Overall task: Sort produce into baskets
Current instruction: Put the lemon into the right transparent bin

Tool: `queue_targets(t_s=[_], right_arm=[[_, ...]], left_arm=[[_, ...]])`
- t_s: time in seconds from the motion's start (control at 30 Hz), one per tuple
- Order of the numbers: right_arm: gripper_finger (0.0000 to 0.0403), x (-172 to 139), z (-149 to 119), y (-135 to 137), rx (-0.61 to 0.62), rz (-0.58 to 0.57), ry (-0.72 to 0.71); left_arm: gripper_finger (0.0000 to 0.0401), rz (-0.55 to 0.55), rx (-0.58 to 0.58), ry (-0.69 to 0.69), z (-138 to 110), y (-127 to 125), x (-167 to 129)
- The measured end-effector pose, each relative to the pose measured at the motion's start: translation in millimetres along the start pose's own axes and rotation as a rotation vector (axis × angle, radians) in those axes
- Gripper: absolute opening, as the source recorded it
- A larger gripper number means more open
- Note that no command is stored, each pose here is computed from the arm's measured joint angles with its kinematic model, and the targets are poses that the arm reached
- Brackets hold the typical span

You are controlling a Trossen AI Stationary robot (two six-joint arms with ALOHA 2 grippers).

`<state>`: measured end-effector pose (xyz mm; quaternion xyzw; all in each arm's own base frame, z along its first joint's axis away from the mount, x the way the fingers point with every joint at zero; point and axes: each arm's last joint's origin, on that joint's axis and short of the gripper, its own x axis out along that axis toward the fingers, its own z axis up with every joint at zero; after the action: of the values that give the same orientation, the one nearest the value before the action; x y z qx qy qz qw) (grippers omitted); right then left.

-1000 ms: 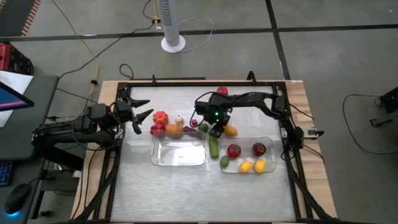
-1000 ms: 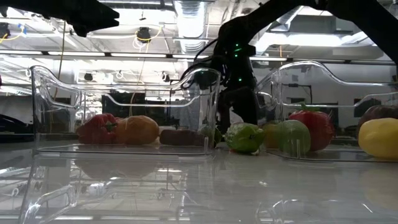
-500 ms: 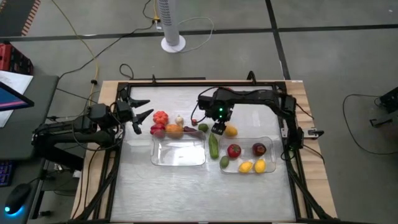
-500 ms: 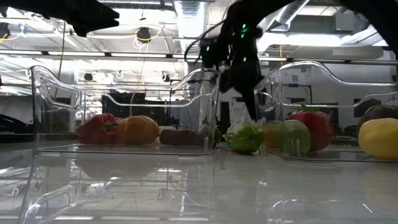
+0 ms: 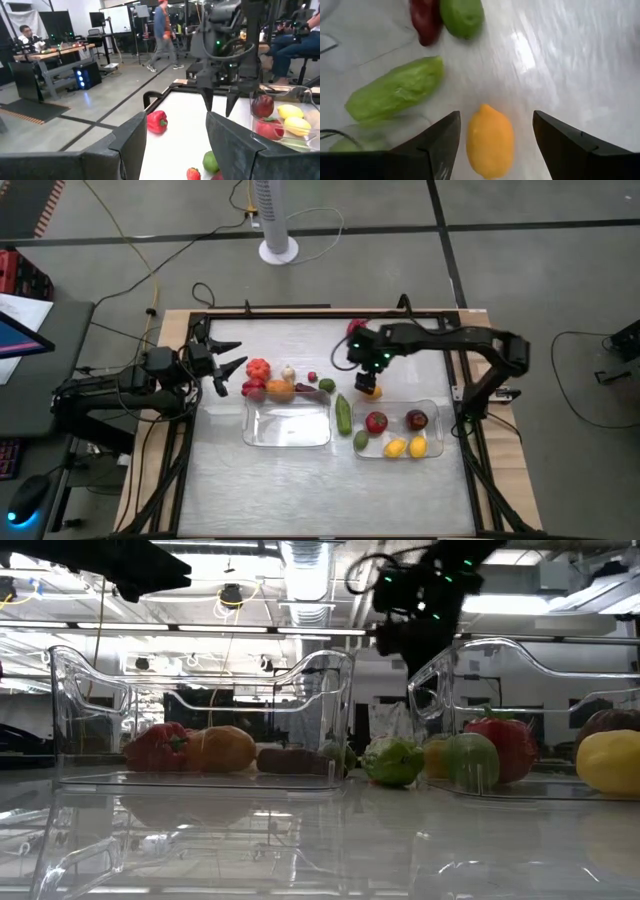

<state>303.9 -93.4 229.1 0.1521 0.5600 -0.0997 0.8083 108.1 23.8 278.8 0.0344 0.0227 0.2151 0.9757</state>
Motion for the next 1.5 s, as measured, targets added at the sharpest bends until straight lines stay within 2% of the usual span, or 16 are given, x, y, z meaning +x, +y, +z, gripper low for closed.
queue_targets(t_s=[0.1, 0.23, 0.33, 0.53, 0.87, 1.13, 1.3, 1.5], right_arm=[[0.0277, 10.3, -19.9, -4.8, 0.032, 0.017, -0.022], [0.0277, 22.6, -36.5, 0.2, 0.012, 0.036, 0.044], [0.0277, 26.5, -38.6, 6.2, -0.008, 0.044, 0.066], [0.0277, 27.4, -41.0, 12.7, -0.067, -0.048, 0.075], [0.0278, 42.0, -53.5, 11.3, -0.065, -0.048, 0.072], [0.0293, 46.0, -55.7, 9.8, -0.098, -0.071, 0.057], [0.0275, 45.9, -55.8, 9.9, -0.101, -0.073, 0.057], [0.0229, 45.9, -55.6, 9.7, -0.102, -0.077, 0.056]], left_arm=[[0.0192, 0.001, -0.005, -0.015, 1.5, 0.1, 0.0], [0.0192, 0.002, -0.012, -0.035, 3.5, 0.3, -0.1], [0.0192, 0.003, -0.012, -0.037, 3.7, 0.3, 0.0], [0.0192, 0.002, -0.011, -0.025, 2.5, 0.2, 0.0], [0.0192, 0.001, -0.008, -0.017, 1.6, 0.1, 0.0], [0.0192, 0.001, -0.005, -0.017, 1.6, 0.1, 0.0], [0.0192, 0.001, -0.004, -0.016, 1.6, 0.1, 0.0], [0.0192, 0.001, -0.003, -0.017, 1.6, 0.1, 0.0]])
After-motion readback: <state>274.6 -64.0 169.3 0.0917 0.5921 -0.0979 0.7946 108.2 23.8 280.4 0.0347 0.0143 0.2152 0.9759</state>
